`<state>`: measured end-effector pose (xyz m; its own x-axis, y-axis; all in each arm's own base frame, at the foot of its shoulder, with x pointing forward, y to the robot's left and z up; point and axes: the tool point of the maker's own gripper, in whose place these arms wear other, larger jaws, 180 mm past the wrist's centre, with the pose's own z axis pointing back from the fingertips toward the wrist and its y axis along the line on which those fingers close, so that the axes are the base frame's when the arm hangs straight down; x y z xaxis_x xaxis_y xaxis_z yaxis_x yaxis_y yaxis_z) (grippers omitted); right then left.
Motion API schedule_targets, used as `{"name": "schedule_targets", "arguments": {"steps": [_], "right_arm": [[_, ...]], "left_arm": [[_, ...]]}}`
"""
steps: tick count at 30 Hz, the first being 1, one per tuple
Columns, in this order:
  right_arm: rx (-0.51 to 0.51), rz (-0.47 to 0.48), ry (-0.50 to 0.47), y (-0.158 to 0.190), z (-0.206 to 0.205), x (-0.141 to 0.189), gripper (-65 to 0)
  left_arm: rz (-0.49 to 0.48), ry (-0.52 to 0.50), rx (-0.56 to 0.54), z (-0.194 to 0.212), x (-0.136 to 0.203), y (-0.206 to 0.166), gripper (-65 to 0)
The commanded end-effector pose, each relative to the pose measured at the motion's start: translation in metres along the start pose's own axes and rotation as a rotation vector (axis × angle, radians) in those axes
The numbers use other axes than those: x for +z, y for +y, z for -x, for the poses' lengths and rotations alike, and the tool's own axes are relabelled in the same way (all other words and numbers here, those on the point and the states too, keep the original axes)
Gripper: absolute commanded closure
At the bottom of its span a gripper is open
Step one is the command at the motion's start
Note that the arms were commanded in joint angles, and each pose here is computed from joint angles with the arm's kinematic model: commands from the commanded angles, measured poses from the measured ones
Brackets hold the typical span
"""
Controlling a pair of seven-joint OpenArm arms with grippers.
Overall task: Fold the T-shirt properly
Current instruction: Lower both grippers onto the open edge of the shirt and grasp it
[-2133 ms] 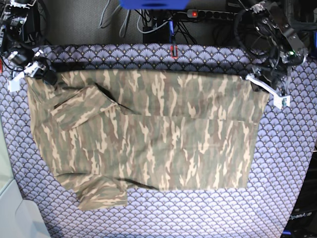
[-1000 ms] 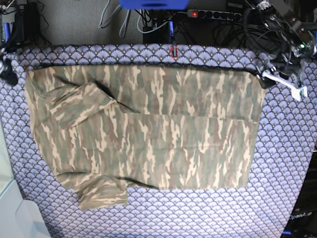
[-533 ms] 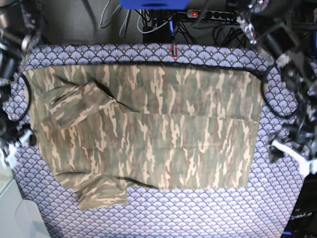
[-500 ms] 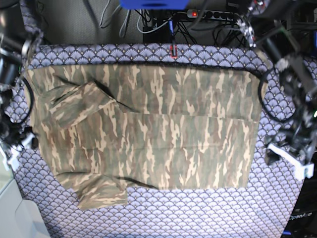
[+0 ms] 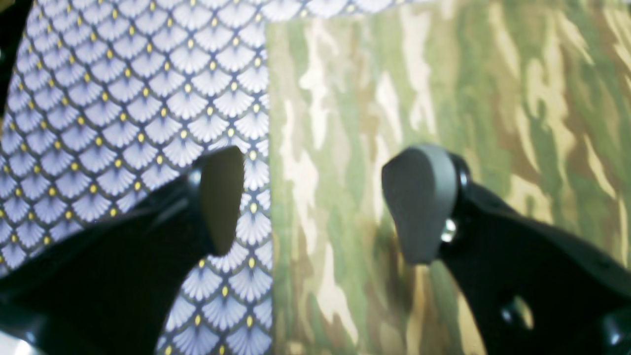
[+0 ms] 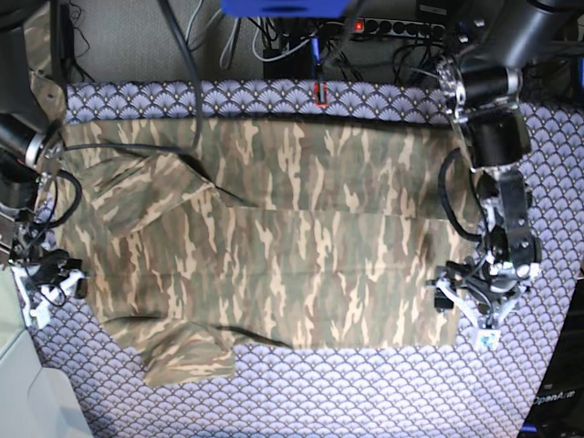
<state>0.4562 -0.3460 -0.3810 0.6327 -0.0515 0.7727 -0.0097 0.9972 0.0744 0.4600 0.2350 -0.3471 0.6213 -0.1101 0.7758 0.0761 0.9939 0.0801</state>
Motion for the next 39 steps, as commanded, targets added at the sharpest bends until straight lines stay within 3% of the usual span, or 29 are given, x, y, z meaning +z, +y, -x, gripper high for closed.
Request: {"name": "schedule_targets", "arguments": {"steps": [1, 7, 14, 21, 23, 29, 33, 39], "right_arm": [[-0.003, 0.016, -0.077, -0.008, -0.030, 0.005, -30.5], [-0.052, 0.097, -0.140, -0.021, -0.028, 0.001, -30.6], [-0.001, 0.043, -0.063, 0.007, 0.000, -0.015, -30.6], [0.005, 0.020, -0.048, 0.019, 0.004, -0.020, -30.0], [0.008, 0.019, -0.052, 0.019, 0.003, -0.020, -26.8], [0.004, 0.024, -0.061, 0.018, 0.001, -0.020, 0.0], [0.003, 0.026, -0.083, 0.017, -0.003, -0.019, 0.0], [0.023, 0.033, -0.097, 0.015, 0.001, -0.016, 0.0]], "left_arm": [[-0.005, -0.054, -0.003, -0.021, 0.002, 0.005, -45.8], [-0.001, -0.033, 0.001, -0.008, 0.002, 0.003, -45.8], [-0.006, -0.014, -0.001, 0.004, 0.002, 0.006, -45.8], [-0.006, -0.013, -0.001, 0.005, 0.002, 0.006, -45.8], [-0.006, -0.016, -0.001, 0.004, 0.002, 0.006, -45.8], [-0.007, -0.025, -0.001, 0.000, 0.003, 0.006, -45.8], [-0.018, -0.046, 0.011, -0.012, 0.003, 0.013, -46.1], [-0.046, -0.154, 0.081, -0.039, 0.006, 0.031, -46.2]]}}
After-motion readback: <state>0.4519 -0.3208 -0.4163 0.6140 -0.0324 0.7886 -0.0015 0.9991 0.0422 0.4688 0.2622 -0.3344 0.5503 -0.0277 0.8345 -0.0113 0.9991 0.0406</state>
